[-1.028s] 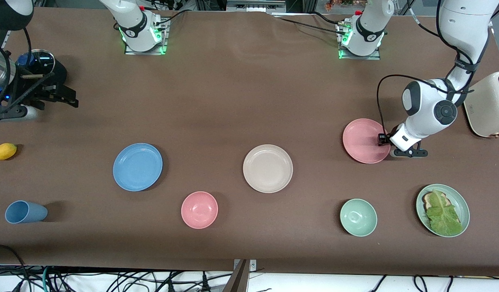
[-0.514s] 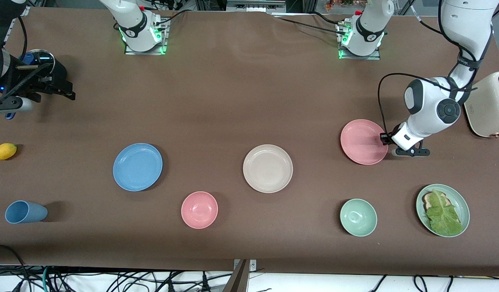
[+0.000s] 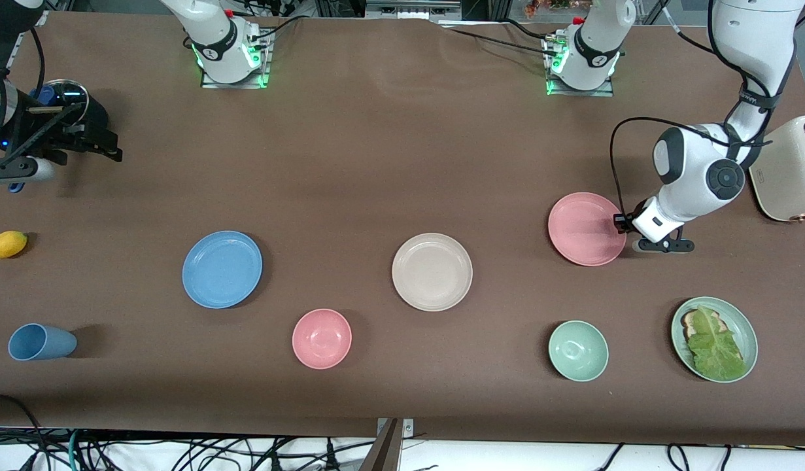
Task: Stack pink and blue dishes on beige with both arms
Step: 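Lower the left gripper and pinch the pink plate's rim, then carry the pink plate onto the beige plate while the right gripper reaches the blue plate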
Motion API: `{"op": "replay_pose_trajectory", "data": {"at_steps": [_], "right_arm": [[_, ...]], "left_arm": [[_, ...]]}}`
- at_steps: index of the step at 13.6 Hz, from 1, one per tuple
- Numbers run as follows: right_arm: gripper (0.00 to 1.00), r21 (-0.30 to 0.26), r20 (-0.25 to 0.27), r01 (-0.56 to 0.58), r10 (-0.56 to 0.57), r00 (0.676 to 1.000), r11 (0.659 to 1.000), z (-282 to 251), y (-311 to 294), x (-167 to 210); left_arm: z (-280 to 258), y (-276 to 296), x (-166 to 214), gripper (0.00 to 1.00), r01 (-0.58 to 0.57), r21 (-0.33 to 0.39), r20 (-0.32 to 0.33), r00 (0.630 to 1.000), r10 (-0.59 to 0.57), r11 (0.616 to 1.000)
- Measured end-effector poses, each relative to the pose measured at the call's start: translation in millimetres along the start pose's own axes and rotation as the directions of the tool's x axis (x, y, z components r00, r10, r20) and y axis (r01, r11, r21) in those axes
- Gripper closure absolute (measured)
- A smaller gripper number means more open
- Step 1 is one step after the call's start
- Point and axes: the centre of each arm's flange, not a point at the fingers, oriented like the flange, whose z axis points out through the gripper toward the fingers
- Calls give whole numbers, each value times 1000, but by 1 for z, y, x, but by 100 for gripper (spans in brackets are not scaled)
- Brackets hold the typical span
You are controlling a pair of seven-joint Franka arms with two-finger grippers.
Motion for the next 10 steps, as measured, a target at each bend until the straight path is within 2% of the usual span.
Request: {"op": "replay_pose_trajectory", "data": {"at_steps": [6, 10], "right_arm": [[0, 1, 1, -1, 1, 1000, 1000, 8, 1, 3], [0, 3, -5, -15, 15, 1000, 1000, 38, 10, 14]], "left_arm": [[-53, 10, 25, 94, -18, -9, 75, 997, 18, 1000], [-78, 32, 33, 94, -11, -6, 100, 995, 11, 1000]]}}
